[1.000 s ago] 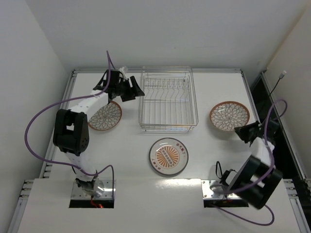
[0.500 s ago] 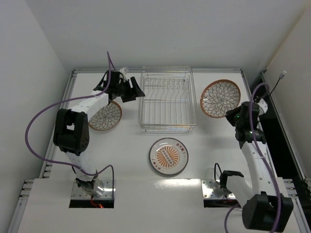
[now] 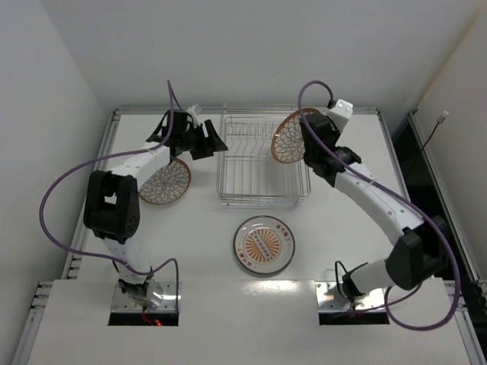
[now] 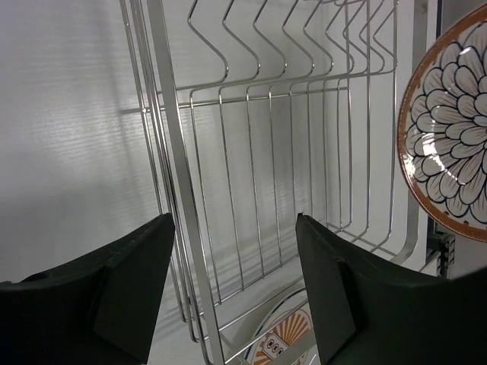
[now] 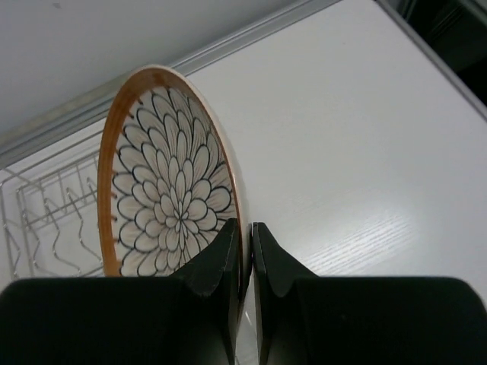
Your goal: Load the plates into the dish rack
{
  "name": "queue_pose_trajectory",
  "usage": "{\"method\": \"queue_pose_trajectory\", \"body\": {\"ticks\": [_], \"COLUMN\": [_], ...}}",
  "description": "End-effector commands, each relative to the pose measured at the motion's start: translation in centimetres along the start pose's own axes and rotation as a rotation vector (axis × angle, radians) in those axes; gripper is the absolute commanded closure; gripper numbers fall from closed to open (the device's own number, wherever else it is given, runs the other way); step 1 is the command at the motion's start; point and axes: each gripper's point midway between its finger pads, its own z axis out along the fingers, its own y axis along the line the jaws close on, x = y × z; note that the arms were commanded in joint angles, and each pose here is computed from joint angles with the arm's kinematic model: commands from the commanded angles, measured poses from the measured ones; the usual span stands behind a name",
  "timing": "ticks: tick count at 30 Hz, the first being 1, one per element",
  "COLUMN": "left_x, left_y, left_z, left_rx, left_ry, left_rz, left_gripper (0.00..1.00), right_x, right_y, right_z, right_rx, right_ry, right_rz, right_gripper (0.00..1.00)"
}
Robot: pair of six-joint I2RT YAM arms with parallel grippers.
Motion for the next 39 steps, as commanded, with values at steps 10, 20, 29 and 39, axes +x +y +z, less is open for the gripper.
{"method": "queue_pose_trajectory", "body": {"ticks": [10,20,29,39], "left_x": [-0.2,0.1,0.1,0.3], "left_y": [-0.3,-0.2,-0.2,0.1], "left_z": [0.0,0.2,0.2,0.5], "left_rx": [0.034,0.037,0.037,0.033], "left_ry": [-0.008,0.004,0.004,0.011], "left_rz": [-0.016,-0.02,-0.02,-0.024], "left_gripper": [0.37,0.37,0.37,0.37], "right_x": [-8.8,-9.6,-8.5,-7.6], "right_y": [3.0,5.7,8.3,9.6], "right_z": [1.5,3.2,5.1,5.2], "right_rx": [0.263,0.248,0.213,0.115], "right_ry": [-0.325,-0.396,-0.431,-0.497], "right_rz": [-0.005,-0.185,-0.382,-0.567], "right_gripper": [1.0,1.0,1.0,1.0]}}
